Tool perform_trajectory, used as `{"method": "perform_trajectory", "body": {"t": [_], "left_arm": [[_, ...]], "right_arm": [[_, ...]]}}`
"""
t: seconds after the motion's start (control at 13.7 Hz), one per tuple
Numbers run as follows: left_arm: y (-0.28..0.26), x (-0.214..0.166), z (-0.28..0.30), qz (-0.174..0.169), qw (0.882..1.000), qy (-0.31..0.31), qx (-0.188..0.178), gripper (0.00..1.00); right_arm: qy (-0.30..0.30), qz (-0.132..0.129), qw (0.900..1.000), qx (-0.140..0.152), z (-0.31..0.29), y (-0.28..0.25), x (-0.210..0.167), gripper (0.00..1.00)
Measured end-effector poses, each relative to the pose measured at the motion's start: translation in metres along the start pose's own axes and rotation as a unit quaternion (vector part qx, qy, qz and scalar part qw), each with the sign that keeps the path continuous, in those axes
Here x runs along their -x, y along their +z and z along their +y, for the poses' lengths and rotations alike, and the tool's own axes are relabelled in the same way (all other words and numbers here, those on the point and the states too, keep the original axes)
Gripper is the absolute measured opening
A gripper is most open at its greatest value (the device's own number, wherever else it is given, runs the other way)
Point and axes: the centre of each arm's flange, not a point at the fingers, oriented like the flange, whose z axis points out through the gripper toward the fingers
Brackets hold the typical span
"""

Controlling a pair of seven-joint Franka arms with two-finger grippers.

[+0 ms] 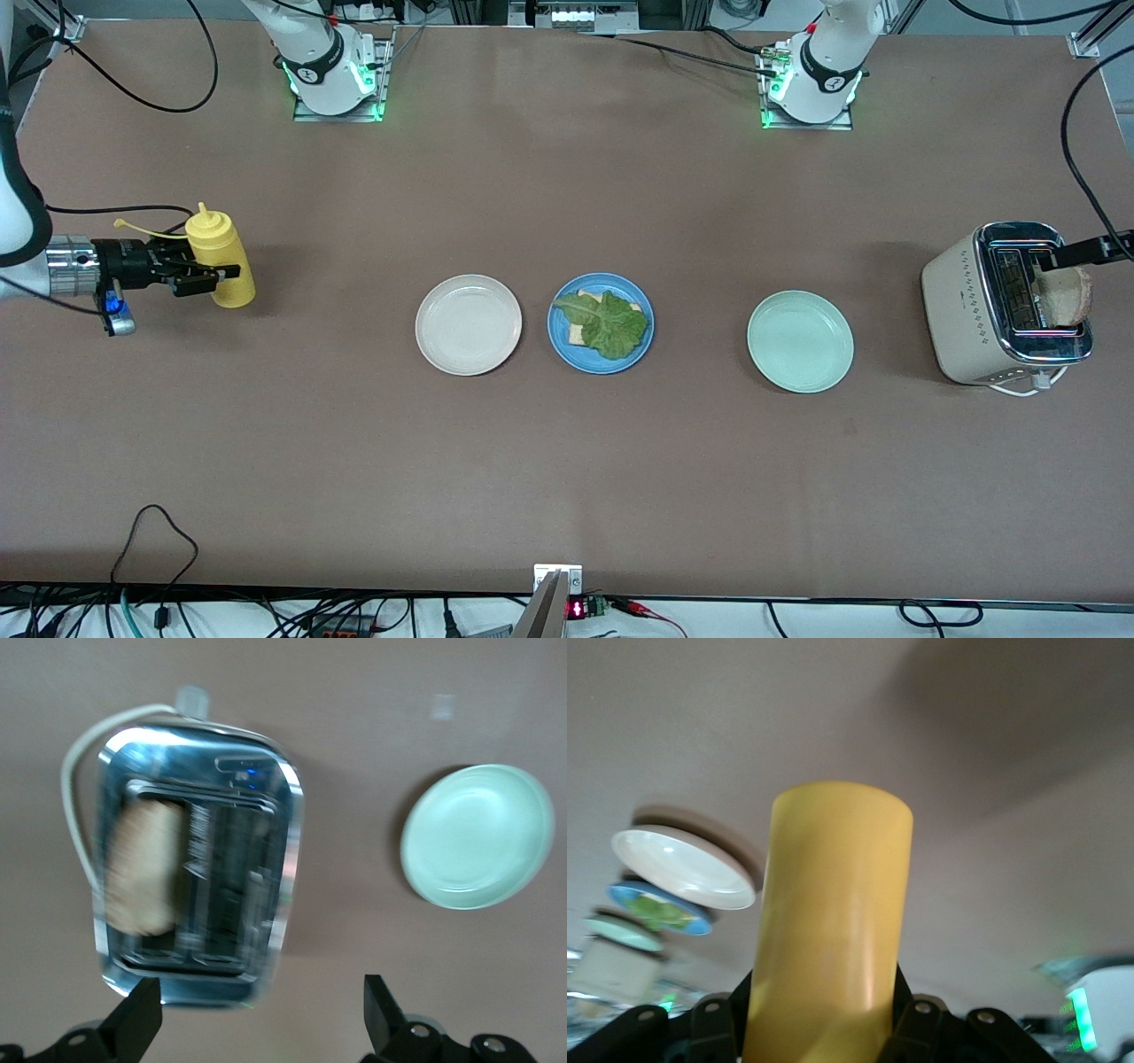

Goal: Make sandwich in blue plate with both arms
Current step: 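Pull the second toast slice from the toaster with the left gripper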

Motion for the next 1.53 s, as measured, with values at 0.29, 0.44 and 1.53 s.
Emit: {"method": "perform_trajectory", "body": {"t": [0.29,0.44,1.53], "left_arm": [[0.04,-0.009,-0.058,-0.004,0.999,0.05,-0.004,1.0],[0.062,-0.014,-0.068,-0.02,0.998,0.054,0.005,1.0],[0.102,-0.02,-0.083,-0.047,0.998,0.046,0.022,0.19]], "right_arm": [[0.125,-0.07,0.988,-0.063,0.016,0.009,-0.021,0.53],[0.154,-0.092,0.982,-0.066,0.024,0.017,-0.033,0.52],[0.183,-0.139,0.97,-0.082,0.065,0.04,-0.101,0.52]]}}
